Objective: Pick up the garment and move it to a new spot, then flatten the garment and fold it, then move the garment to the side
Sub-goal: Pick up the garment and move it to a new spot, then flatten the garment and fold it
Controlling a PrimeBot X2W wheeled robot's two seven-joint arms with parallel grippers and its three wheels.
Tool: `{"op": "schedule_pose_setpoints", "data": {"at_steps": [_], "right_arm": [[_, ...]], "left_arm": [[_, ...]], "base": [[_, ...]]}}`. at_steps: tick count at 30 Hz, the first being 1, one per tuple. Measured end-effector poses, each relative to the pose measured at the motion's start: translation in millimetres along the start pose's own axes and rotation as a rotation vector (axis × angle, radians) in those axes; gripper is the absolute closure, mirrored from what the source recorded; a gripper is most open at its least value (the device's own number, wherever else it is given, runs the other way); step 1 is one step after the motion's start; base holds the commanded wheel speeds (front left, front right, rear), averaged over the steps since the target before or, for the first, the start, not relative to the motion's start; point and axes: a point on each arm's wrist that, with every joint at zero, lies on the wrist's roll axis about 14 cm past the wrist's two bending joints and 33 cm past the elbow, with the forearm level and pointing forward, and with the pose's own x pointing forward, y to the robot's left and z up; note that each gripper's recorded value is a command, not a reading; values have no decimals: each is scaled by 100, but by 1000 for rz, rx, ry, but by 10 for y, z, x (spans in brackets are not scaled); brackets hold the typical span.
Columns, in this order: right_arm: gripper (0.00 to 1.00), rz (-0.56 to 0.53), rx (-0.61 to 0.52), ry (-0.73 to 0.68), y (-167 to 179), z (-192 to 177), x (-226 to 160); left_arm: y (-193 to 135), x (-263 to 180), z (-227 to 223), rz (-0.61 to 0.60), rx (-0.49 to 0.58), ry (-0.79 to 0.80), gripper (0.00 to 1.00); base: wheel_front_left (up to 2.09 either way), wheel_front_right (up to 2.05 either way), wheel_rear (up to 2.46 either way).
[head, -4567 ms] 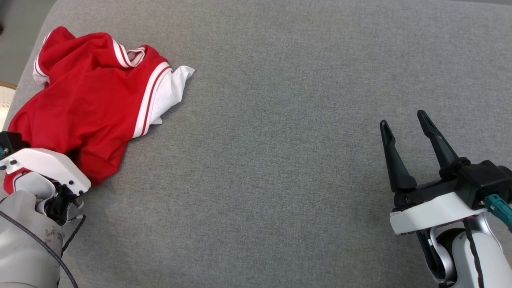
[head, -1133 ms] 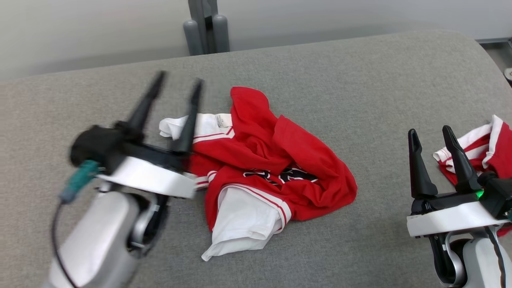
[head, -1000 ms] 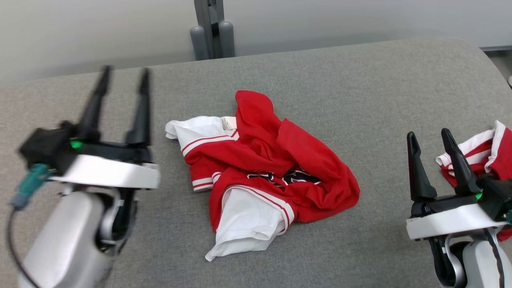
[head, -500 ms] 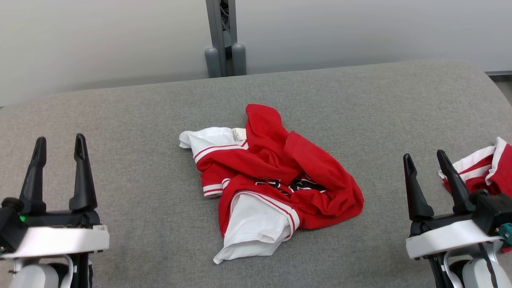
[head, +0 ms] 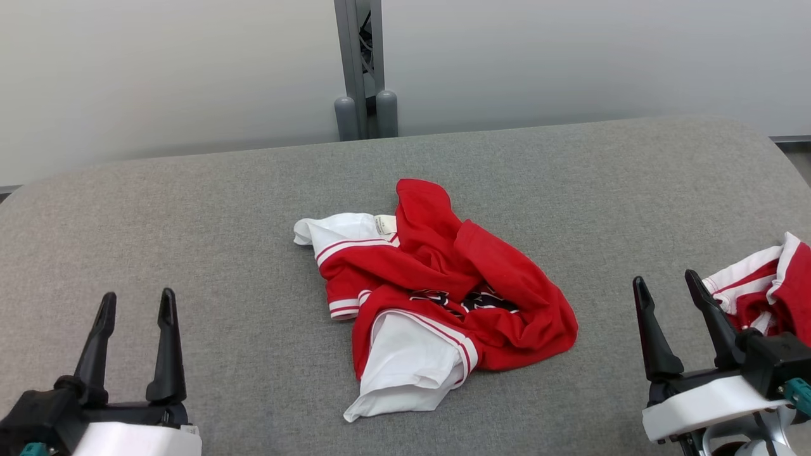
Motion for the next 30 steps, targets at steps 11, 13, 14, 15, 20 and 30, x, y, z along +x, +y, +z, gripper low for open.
{"op": "schedule_pose_setpoints", "data": {"at_steps": [11,13,14,15,20,30], "right_arm": [[0,-8,0,0,-15,29,-111],[0,-8,1,-1,-15,36,-118],[0,-8,0,0,-14,37,-116],[0,-8,0,0,-15,35,-111],[0,-1,1,7,7,12,-81],[0,109,-26,49,350,-80,122]], "left_arm": [[-74,-101,-110,-19,4,59,0],[-73,-105,-106,-21,7,61,0],[-71,-105,-107,-22,9,62,0],[-72,-105,-118,-23,10,67,0],[-84,-84,-135,-26,10,71,0],[-16,-134,-96,-2,10,60,0]], "base": [[0,0,0],[0,0,0],[0,0,0],[0,0,0],[0,0,0],[0,0,0]]}}
